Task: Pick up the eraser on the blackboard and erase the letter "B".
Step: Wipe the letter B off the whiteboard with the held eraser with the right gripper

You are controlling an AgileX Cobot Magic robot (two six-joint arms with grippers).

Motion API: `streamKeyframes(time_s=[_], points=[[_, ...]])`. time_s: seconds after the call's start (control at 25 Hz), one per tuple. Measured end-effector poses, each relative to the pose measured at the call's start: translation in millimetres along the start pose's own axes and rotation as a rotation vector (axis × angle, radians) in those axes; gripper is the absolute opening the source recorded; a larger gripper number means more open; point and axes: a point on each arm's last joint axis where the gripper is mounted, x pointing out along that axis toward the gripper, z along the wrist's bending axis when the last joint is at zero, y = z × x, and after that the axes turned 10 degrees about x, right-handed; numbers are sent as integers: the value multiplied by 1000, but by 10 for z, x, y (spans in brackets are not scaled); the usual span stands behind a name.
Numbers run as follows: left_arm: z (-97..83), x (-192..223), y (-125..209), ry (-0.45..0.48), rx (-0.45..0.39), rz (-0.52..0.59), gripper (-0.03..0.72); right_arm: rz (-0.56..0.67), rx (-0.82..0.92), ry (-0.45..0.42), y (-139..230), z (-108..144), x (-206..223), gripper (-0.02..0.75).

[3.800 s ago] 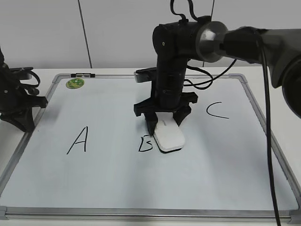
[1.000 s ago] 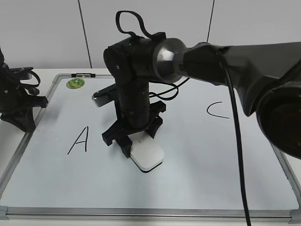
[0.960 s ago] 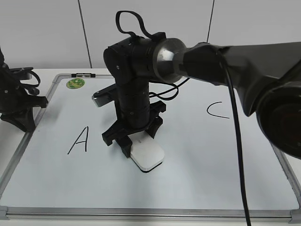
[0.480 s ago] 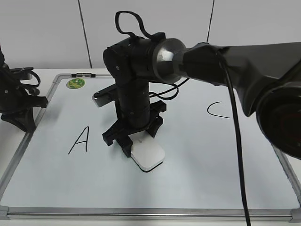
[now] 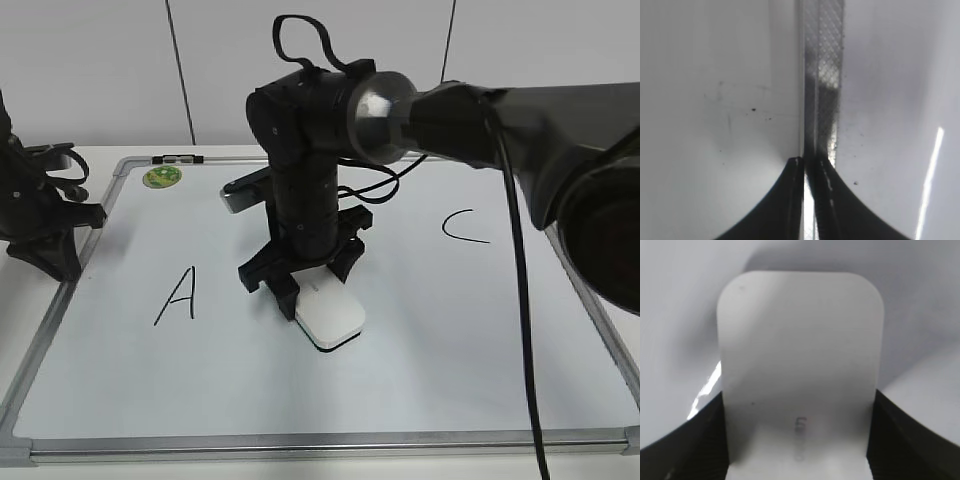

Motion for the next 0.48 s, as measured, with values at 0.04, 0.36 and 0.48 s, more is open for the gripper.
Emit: streamKeyframes(time_s=[0.04,0.36,0.48], points=[[-8,1,-1,1,1,0,50,0,6,2,-5,-24,1,517],[-9,1,1,2,0,2,50,-13,39,51,-38,-182,-2,517],[-9,1,2,2,0,2,50,-22,49,87,-50,-240,-2,517]])
